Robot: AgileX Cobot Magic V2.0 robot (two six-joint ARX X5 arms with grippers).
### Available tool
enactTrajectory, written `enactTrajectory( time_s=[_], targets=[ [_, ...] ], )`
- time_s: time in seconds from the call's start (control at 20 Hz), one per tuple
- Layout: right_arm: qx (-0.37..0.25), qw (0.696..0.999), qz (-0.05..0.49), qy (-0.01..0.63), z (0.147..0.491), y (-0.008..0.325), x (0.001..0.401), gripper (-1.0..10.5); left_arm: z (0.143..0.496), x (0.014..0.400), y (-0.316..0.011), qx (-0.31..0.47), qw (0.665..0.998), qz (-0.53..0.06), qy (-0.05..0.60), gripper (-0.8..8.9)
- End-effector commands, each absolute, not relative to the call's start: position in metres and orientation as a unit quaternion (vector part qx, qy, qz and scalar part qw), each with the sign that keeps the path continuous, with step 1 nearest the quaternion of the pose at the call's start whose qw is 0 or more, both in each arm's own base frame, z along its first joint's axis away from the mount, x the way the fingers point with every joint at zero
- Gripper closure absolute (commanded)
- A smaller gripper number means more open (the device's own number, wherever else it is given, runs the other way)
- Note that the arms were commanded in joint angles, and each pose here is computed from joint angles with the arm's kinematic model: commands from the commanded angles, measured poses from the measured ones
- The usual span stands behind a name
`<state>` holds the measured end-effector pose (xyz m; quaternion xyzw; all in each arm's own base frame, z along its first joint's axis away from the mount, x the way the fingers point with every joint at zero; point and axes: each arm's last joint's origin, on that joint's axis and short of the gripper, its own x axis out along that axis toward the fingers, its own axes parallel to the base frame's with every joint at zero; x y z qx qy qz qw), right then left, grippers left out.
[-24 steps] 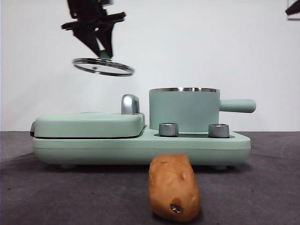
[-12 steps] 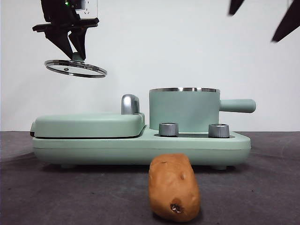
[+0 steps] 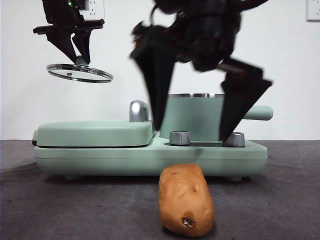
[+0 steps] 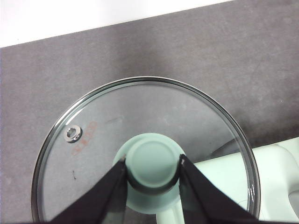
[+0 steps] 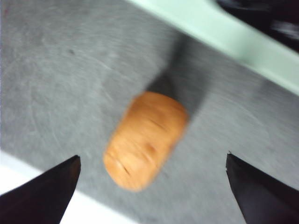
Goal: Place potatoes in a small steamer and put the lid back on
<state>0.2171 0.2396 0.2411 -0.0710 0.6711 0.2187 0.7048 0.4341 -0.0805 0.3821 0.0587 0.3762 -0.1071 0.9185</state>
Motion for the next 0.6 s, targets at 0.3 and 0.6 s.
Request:
enactTrajectory(
  time_s=[0.3,0.6],
  targets=[
    [-0.095,0.697,0.202,0.681,0.215,0.265,0.214,4.5,0.398,0.431,-0.081,0.053,0.931,-0.114,0.344,7.97],
    [-0.098,0.67,0.199,0.708,0.194,0.271,0.218,4.7,0.398,0.431,-0.081,0.052,0.93,-0.114,0.344,7.97]
  ],
)
